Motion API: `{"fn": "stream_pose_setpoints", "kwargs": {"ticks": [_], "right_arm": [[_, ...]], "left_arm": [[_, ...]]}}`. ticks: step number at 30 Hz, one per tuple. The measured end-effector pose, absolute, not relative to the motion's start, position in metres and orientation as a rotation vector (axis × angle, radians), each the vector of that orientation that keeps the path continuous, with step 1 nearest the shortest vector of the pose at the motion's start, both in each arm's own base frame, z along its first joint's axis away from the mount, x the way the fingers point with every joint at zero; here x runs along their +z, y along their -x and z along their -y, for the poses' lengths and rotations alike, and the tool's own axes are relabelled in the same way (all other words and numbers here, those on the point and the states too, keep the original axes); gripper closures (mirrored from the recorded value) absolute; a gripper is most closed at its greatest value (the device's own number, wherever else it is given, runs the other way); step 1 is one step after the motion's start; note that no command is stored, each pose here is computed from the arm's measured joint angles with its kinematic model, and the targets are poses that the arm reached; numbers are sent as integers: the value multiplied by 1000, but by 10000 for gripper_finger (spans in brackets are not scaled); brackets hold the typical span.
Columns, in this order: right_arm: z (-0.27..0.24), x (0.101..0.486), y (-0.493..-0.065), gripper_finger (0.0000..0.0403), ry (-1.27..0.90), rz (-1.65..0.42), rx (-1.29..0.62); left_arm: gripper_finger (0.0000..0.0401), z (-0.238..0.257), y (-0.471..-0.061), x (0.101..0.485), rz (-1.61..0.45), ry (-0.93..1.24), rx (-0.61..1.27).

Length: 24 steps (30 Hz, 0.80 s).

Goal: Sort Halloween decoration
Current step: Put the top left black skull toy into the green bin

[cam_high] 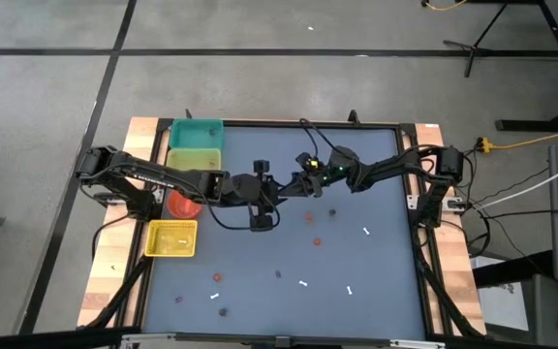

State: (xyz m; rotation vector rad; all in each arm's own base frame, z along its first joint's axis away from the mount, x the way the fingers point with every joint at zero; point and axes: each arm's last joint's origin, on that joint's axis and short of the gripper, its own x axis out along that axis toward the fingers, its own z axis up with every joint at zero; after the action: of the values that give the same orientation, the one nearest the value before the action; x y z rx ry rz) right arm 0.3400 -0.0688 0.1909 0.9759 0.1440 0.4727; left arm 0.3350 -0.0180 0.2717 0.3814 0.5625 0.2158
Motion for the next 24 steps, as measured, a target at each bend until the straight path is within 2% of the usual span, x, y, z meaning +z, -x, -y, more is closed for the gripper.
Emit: {"fn": "stream_pose_setpoints", "kwargs": {"ticks": [18, 24], "right_arm": [[69, 191, -340, 329, -976, -149, 477], [69, 190, -340, 329, -994, -154, 474]], "left_arm": [[328, 18, -334, 271, -576, -392, 213], [337, 18, -334, 271, -578, -395, 223]]}}
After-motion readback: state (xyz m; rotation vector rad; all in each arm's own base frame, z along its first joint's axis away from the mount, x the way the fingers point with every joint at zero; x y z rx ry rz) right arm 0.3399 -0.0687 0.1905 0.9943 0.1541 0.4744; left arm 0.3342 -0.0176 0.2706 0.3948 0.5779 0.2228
